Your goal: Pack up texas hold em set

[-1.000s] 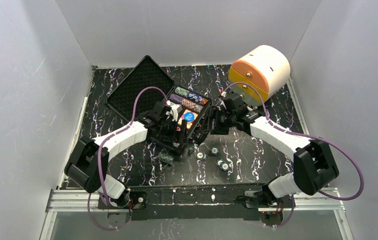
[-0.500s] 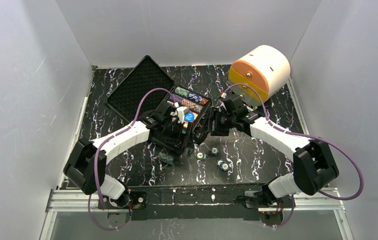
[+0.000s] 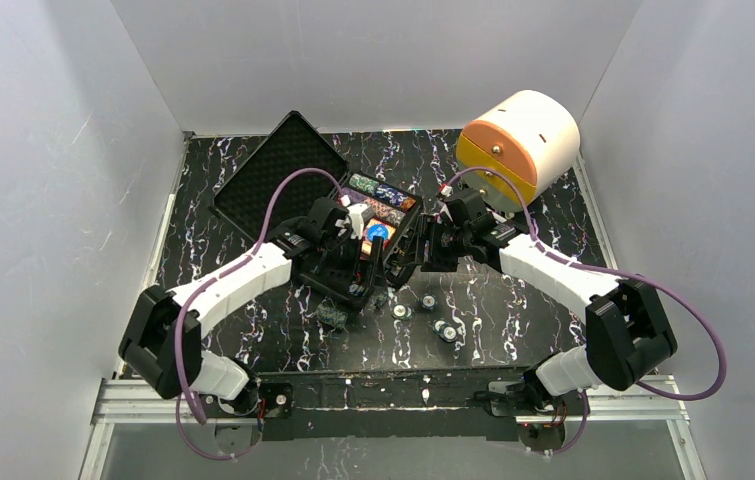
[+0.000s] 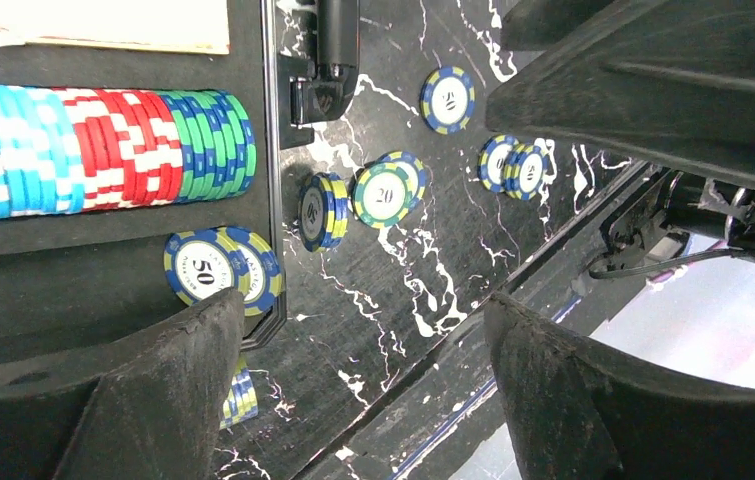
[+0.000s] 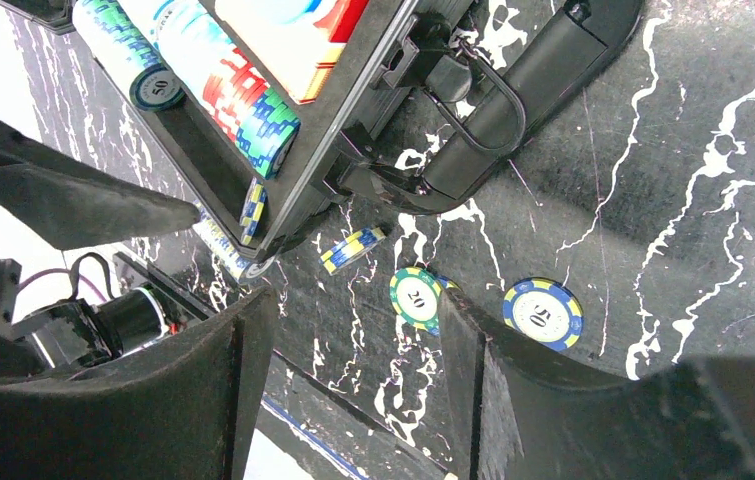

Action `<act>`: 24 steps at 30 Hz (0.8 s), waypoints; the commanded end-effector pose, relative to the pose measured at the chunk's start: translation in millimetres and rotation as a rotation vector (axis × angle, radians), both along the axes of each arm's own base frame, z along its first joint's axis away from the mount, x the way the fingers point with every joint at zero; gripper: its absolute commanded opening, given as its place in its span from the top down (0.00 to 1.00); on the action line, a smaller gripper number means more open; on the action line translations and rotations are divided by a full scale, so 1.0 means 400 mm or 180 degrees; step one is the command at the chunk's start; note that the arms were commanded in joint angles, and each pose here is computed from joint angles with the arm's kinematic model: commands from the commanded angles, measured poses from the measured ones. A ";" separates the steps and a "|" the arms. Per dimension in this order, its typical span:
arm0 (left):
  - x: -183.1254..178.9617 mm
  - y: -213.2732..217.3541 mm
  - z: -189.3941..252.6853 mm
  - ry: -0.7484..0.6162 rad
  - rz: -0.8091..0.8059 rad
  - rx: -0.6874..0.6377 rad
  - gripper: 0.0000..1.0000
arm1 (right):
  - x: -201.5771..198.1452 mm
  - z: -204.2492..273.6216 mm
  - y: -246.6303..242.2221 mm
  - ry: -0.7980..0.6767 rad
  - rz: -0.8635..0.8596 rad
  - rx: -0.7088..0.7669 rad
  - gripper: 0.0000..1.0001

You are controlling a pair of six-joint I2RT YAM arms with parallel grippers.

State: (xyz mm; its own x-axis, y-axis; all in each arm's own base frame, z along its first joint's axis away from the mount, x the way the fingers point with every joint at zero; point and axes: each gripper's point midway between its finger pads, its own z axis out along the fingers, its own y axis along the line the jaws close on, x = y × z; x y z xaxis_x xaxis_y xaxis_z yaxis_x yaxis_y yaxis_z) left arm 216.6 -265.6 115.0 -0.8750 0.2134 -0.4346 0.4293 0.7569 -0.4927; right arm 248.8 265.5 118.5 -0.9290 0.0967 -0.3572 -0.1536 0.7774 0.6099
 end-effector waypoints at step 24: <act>0.073 0.438 0.882 -0.3244 0.2060 0.0187 0.07 | -0.160 0.080 0.423 -0.1474 0.2246 -0.0724 0.31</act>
